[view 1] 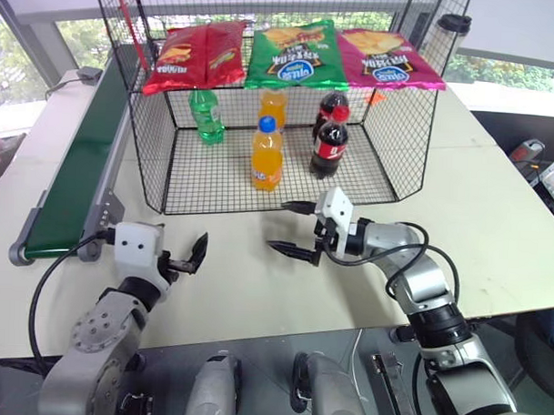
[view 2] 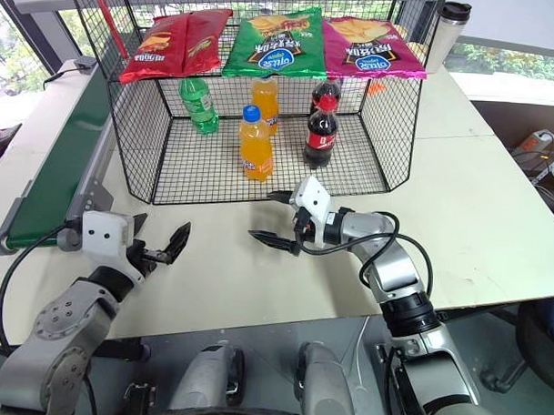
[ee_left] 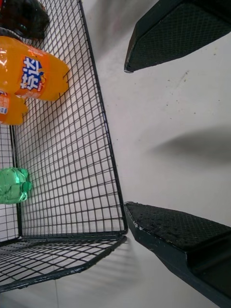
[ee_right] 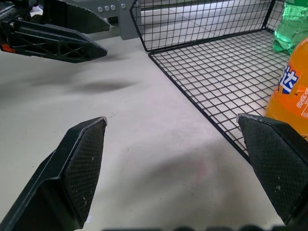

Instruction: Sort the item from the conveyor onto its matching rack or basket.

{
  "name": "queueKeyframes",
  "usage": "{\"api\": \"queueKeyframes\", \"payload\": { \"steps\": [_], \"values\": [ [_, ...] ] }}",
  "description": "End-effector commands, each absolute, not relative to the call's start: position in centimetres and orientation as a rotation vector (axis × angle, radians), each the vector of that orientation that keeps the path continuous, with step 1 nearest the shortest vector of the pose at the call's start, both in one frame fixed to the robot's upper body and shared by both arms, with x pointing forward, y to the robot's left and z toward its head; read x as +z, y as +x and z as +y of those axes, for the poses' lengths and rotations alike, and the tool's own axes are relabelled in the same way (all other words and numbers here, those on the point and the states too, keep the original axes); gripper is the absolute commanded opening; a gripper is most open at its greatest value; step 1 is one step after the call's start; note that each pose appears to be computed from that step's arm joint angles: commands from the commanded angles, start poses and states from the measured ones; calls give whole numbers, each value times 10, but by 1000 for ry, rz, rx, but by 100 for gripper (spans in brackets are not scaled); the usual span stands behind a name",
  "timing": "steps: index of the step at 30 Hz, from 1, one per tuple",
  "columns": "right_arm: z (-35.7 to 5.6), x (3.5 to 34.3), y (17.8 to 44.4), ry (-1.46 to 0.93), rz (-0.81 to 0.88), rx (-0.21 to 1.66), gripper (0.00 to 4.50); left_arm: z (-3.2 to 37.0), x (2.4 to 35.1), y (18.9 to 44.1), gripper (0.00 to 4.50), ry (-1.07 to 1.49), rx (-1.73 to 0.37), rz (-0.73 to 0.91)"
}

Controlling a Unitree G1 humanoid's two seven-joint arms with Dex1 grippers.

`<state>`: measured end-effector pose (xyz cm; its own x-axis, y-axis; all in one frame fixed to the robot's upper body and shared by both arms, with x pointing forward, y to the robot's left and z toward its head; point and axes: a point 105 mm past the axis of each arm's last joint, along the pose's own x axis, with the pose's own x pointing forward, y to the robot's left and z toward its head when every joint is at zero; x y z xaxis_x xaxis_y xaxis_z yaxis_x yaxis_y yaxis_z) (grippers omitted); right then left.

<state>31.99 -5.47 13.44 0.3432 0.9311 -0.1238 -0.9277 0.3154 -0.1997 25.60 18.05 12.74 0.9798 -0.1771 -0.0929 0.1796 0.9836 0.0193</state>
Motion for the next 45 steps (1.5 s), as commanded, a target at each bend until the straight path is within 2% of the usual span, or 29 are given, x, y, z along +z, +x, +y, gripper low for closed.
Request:
{"api": "queueKeyframes", "payload": {
  "steps": [1, 40, 45],
  "values": [
    [-57, 150, 318, -260, -73, 1219, 450, 177, 137, 256, 446, 42, -197, 47],
    [-54, 150, 316, -259, -77, 1237, 450, 178, 140, 257, 446, 50, -182, 35],
    [-51, 155, 309, -247, -88, 1291, 450, 190, 153, 255, 446, 42, -113, -8]
  ]
}}
